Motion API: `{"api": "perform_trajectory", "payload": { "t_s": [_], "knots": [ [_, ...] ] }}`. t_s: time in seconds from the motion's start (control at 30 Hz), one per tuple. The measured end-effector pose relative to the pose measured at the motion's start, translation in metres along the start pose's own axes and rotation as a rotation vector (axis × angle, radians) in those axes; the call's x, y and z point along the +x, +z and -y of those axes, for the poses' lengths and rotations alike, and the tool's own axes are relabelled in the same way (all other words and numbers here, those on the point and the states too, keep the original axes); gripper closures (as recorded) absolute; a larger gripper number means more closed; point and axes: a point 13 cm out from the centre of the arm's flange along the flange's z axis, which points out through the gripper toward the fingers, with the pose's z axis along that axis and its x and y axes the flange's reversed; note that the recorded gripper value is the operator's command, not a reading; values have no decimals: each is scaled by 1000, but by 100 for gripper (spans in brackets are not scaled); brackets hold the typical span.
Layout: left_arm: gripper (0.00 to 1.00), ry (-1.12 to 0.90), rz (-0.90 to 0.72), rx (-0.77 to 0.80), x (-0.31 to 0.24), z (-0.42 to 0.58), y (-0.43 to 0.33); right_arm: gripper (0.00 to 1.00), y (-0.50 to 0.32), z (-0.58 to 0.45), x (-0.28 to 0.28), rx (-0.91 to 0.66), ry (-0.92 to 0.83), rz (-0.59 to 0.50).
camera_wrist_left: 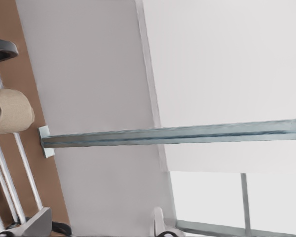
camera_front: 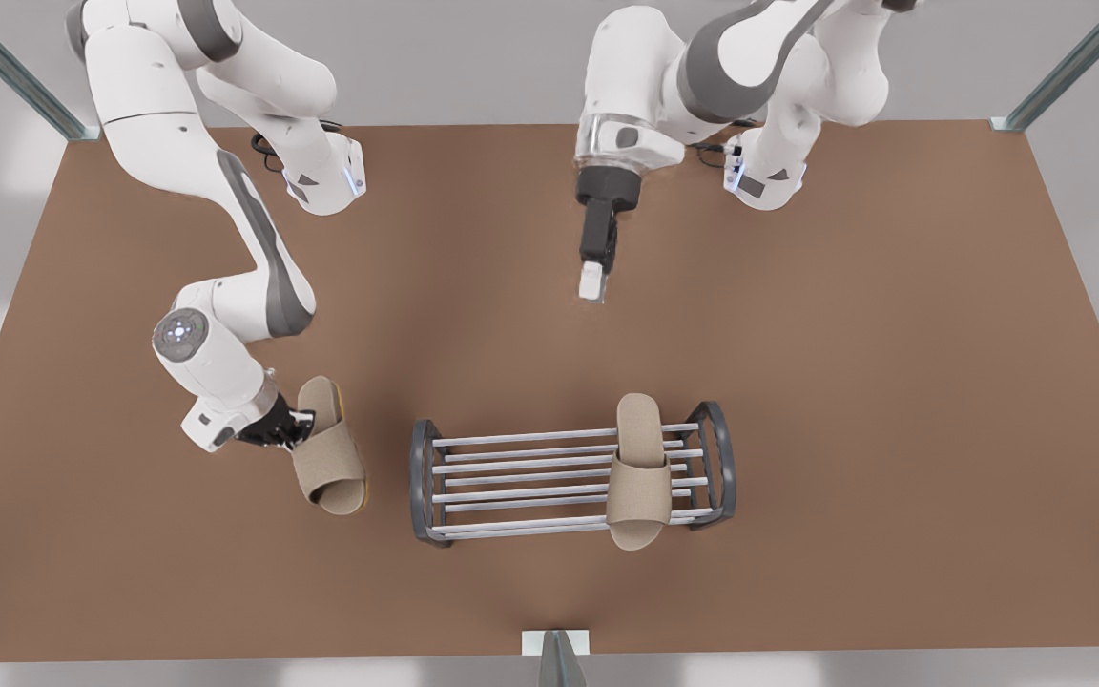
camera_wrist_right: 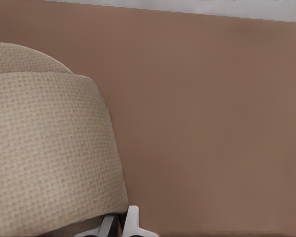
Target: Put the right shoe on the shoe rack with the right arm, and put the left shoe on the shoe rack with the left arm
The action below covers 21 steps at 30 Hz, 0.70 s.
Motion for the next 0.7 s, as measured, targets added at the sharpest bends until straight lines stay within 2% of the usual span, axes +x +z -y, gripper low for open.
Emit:
{"api": "perform_trajectory", "payload": {
  "t_s": [0.03,0.07,0.1,0.17,0.2,0.23,0.3,0.37,0.5,0.7],
  "knots": [
    [0,-150,40,-138,-36,31,-16,79,-16,0,-9,-1,5,5],
    [0,-210,99,-288,-91,37,-13,79,-33,-1,-19,-3,11,8],
    [0,-212,197,-429,-166,25,11,79,-53,-2,-30,-6,15,14],
    [0,-214,413,-699,-356,-22,63,79,-91,-6,-48,-21,27,15],
    [0,-192,429,-812,-411,-48,67,79,-106,-7,-53,-30,34,10],
    [0,-127,373,-912,-421,-74,69,79,-121,-11,-57,-43,40,8],
    [0,70,204,-1047,-395,-115,67,79,-144,-31,-63,-72,38,-1],
    [0,311,55,-1112,-362,-146,50,79,-159,-57,-64,-94,25,-14],
    [0,662,-129,-1071,-335,-130,12,79,-176,-114,-75,-146,6,-34],
    [0,1036,-375,-1051,-300,-140,14,79,-168,-184,-97,-145,29,-62]
  ]
}}
